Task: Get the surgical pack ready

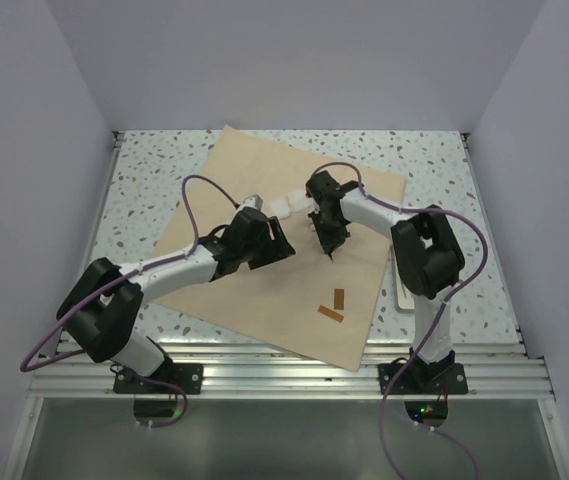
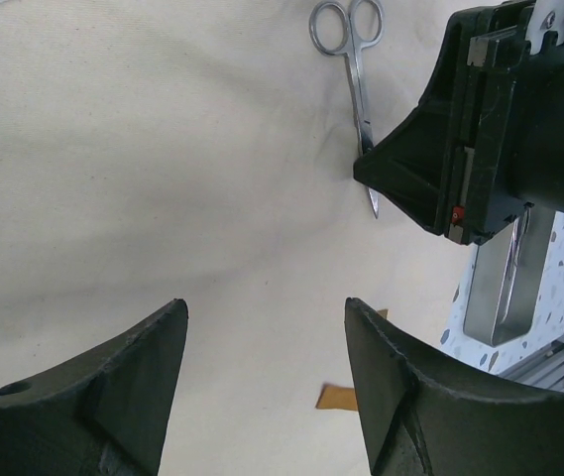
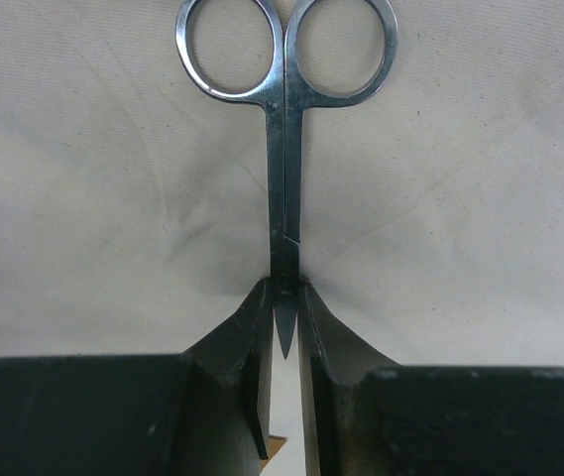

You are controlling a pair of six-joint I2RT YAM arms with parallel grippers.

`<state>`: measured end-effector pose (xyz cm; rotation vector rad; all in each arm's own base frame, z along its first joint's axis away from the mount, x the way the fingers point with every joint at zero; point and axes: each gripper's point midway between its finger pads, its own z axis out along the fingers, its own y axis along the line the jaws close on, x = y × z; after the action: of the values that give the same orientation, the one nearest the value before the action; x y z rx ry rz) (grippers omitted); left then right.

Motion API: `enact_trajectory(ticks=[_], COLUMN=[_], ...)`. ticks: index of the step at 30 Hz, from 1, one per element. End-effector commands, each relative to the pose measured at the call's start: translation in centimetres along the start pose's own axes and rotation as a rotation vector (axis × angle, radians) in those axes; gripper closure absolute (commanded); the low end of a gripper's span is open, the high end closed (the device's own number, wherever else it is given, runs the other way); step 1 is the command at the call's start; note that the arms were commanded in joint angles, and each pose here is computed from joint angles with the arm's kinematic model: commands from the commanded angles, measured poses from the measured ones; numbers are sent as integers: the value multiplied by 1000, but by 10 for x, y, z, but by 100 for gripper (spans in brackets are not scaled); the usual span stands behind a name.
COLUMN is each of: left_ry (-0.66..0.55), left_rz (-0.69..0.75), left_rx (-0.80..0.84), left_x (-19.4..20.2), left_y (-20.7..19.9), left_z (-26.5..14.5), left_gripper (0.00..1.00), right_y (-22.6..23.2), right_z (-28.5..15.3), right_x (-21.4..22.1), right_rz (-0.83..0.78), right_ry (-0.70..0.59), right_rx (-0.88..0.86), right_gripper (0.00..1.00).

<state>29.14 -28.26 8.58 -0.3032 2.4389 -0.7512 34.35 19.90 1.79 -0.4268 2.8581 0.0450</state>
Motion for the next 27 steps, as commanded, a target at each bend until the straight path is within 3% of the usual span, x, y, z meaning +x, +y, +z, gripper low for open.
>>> enact_trajectory(ticks=[1,4,17,27], left_ry=[-45,-47,-35,-39], left_rz=[8,8,18,41], left_rx=[37,43,60,136], left_x=[-12,-13,-8,-7], left_y=[-8,-9,-8,-18], left_z=[-11,-12,-12,-17], left_gripper=[32,32,32,32], right_y=[1,1,-17,-130], right_z=[-13,-31,-70,-135], right_x=[-17,-25,-4,65], right_rz=[6,9,11,171], right_ry=[-69,-109,-133,-73], right_rx=[9,7,49,329], right_gripper=[93,100,100,100])
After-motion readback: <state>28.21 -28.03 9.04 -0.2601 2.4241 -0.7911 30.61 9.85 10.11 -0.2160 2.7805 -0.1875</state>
